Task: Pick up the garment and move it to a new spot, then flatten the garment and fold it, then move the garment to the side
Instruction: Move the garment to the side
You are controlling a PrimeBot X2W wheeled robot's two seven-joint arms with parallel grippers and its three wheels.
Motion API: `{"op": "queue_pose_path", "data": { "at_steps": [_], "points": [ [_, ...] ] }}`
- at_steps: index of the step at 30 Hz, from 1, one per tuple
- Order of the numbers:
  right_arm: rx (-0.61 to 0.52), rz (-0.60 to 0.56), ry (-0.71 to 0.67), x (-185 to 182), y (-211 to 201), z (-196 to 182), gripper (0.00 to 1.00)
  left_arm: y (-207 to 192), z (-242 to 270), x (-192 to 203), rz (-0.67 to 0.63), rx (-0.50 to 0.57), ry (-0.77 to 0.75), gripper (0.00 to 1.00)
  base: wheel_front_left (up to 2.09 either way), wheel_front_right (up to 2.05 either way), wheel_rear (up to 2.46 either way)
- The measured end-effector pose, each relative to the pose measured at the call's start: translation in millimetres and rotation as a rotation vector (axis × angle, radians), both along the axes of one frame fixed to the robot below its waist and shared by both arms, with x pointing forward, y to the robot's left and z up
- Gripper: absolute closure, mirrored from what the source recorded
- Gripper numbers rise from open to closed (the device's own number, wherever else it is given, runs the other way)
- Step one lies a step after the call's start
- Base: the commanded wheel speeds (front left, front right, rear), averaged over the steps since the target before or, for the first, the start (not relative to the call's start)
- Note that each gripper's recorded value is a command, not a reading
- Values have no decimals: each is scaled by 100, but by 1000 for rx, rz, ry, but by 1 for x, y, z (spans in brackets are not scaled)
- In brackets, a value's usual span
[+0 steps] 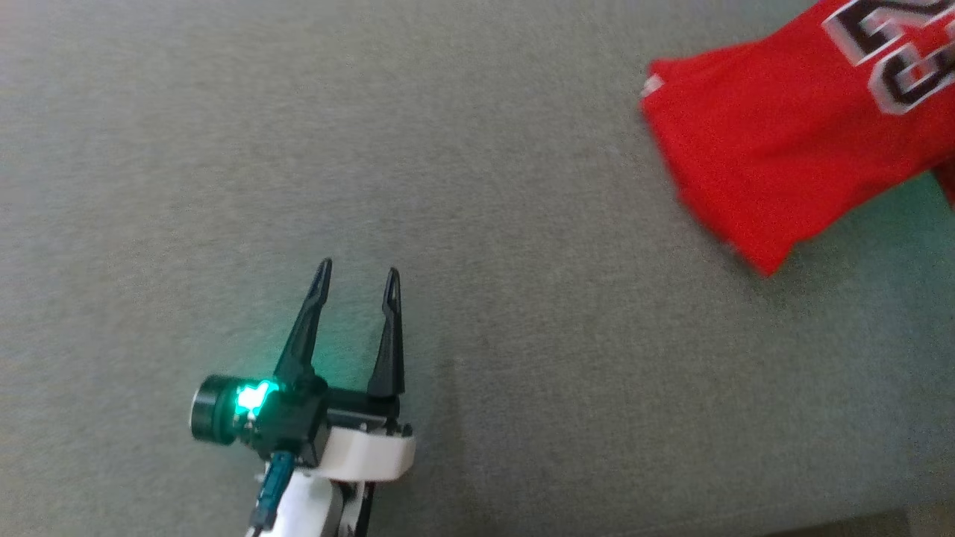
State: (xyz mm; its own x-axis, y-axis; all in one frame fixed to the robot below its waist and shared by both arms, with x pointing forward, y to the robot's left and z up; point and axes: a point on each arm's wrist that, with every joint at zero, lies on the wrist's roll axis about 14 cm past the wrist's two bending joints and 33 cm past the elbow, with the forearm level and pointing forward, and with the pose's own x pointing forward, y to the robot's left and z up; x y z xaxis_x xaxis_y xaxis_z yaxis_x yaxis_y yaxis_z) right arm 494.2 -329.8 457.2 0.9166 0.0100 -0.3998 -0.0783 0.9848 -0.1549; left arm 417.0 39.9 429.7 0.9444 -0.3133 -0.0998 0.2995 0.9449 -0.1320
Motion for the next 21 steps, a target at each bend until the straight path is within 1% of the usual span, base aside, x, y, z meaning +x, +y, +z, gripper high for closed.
{"op": "queue_pose_path", "data": {
  "at_steps": [3,9,13,14,15,18,21],
  "points": [
    [-62,-46,-9,1,-31,13,100,-13,-7,10,-37,-13,5,0,0,0,0],
    [-162,-141,17,-7,-84,24,100,-30,-23,23,-85,-25,24,0,0,0,0],
    [-192,-174,6,-7,-99,31,100,-34,-29,27,-96,-25,30,0,0,0,0],
    [-204,-183,1,-7,-102,34,55,-35,-30,28,-98,-25,31,0,0,0,0],
    [-216,-189,-5,-7,-106,36,0,-35,-30,28,-99,-26,31,0,0,0,0],
    [-225,-211,-36,-6,-109,45,0,-34,-25,31,-94,-21,14,0,0,0,0],
    [-188,-197,-84,-4,-92,43,0,-30,-16,33,-80,-18,-11,0,0,0,0]
  ]
}}
